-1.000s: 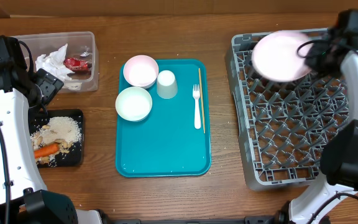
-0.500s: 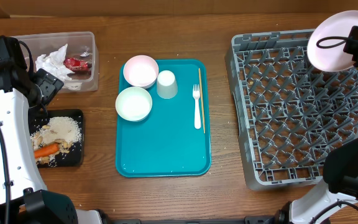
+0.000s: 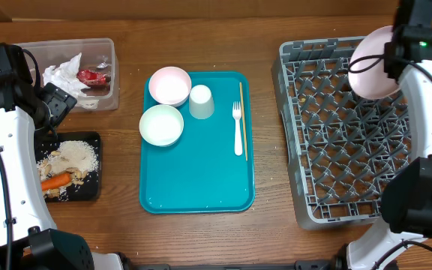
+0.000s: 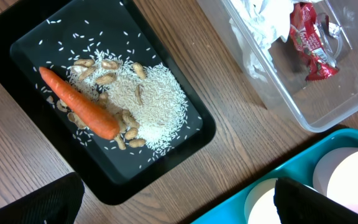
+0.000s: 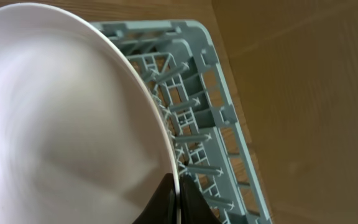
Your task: Sort waste into correct bins and load items into the dishwasher rack
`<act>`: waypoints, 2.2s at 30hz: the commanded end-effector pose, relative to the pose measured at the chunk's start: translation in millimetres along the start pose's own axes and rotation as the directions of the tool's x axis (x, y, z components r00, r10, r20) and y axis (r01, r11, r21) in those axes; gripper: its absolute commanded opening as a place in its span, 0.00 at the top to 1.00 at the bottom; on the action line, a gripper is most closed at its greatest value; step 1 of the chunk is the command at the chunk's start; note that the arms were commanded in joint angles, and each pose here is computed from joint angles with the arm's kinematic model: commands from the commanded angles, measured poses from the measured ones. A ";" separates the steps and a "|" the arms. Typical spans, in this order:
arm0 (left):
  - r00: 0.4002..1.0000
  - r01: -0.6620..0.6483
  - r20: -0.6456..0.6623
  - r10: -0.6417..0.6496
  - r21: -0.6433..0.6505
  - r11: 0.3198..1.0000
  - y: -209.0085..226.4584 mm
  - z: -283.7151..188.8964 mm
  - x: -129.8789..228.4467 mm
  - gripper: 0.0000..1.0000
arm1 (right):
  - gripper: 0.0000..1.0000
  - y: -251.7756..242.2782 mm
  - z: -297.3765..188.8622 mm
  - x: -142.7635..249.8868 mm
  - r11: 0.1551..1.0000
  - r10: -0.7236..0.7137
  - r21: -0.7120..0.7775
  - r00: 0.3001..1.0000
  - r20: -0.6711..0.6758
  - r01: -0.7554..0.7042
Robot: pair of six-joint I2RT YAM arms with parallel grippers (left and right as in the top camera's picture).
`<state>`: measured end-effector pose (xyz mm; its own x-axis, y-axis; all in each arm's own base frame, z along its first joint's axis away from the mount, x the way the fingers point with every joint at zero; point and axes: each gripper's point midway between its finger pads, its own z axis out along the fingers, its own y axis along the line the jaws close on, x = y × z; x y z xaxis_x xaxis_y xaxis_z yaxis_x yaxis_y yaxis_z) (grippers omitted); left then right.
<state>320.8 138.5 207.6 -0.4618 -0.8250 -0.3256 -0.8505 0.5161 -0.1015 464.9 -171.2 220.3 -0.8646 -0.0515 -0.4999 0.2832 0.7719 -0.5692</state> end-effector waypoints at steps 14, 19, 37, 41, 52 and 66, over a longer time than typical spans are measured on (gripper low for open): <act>1.000 0.001 0.025 -0.001 -0.002 1.000 0.2 -4.5 -7.0 0.00 | 0.78 40.7 -27.4 -16.1 0.996 0.011 -0.089 0.998 0.065 -0.005; 1.000 0.001 0.026 -0.001 -0.001 1.000 0.2 -4.6 -7.0 0.00 | 0.72 61.3 -49.5 -25.8 0.990 0.054 -0.137 0.994 0.098 -0.040; 1.000 0.001 0.026 -0.001 -0.001 1.000 0.2 -4.6 -7.0 0.00 | 0.00 221.1 -320.5 -17.2 0.132 0.035 -0.978 0.986 0.165 0.159; 1.000 0.001 0.026 -0.001 -0.001 1.000 0.2 -4.6 -7.0 0.00 | 0.00 265.5 -336.8 -10.3 0.084 0.011 -0.967 0.970 0.241 0.239; 1.000 0.001 0.026 -0.001 -0.001 1.000 0.2 -4.6 -7.0 0.00 | 0.00 368.8 -286.5 11.6 0.328 -0.073 -0.920 0.977 0.201 0.214; 1.000 0.001 0.026 -0.001 -0.001 1.000 0.2 -4.6 -7.0 0.00 | 0.00 441.7 -231.5 48.1 0.397 -0.167 -0.901 0.979 0.115 0.174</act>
<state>320.8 138.5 207.6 -0.4618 -0.8250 -0.3256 -0.8505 0.5161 -0.1015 453.9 308.7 110.6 -0.8356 -0.2522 -0.4880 -0.4204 0.8654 0.2727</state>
